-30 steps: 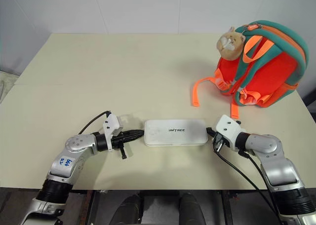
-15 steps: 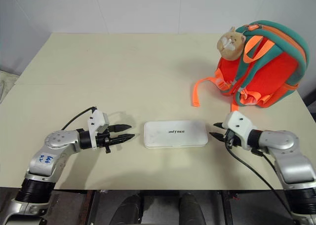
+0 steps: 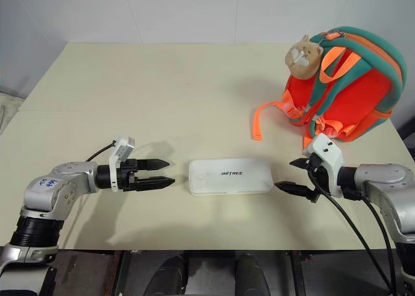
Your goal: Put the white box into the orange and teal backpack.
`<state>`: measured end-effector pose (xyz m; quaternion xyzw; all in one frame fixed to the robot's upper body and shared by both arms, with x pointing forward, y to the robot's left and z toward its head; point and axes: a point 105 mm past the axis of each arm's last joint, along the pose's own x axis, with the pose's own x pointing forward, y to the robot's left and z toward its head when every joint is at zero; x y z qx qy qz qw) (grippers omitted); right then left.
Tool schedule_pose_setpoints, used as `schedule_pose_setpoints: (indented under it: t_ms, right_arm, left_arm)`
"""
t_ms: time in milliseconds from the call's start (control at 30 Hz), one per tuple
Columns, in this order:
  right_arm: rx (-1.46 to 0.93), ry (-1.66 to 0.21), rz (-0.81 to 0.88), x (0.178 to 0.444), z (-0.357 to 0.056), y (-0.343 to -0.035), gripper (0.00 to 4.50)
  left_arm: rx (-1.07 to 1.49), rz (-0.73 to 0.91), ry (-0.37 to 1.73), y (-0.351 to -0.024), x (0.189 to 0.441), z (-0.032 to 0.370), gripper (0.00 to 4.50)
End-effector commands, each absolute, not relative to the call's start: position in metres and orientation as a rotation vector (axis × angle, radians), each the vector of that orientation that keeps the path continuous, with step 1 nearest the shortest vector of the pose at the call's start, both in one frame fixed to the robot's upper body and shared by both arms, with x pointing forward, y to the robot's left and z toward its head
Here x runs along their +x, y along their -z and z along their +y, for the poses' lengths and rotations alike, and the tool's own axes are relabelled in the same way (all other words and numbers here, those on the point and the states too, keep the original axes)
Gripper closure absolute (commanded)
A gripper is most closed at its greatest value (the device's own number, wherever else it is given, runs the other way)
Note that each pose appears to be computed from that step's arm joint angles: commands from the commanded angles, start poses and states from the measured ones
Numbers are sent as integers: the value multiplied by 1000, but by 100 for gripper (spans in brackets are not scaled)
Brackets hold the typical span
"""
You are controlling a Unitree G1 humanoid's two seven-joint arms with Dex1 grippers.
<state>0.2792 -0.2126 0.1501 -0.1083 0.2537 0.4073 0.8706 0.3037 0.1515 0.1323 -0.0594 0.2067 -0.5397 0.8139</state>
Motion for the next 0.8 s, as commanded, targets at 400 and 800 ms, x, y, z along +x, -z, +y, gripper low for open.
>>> schedule_pose_setpoints:
  t_ms: [400, 800]
  right_arm:
    - [-54, -748, 629, 302, -202, -147, 0]
    - [-45, -808, 615, 303, -180, -151, 0]
  left_arm:
    - [-265, 677, 1089, -112, 309, 128, 2]
    - [-291, 694, 1093, -104, 308, 108, 2]
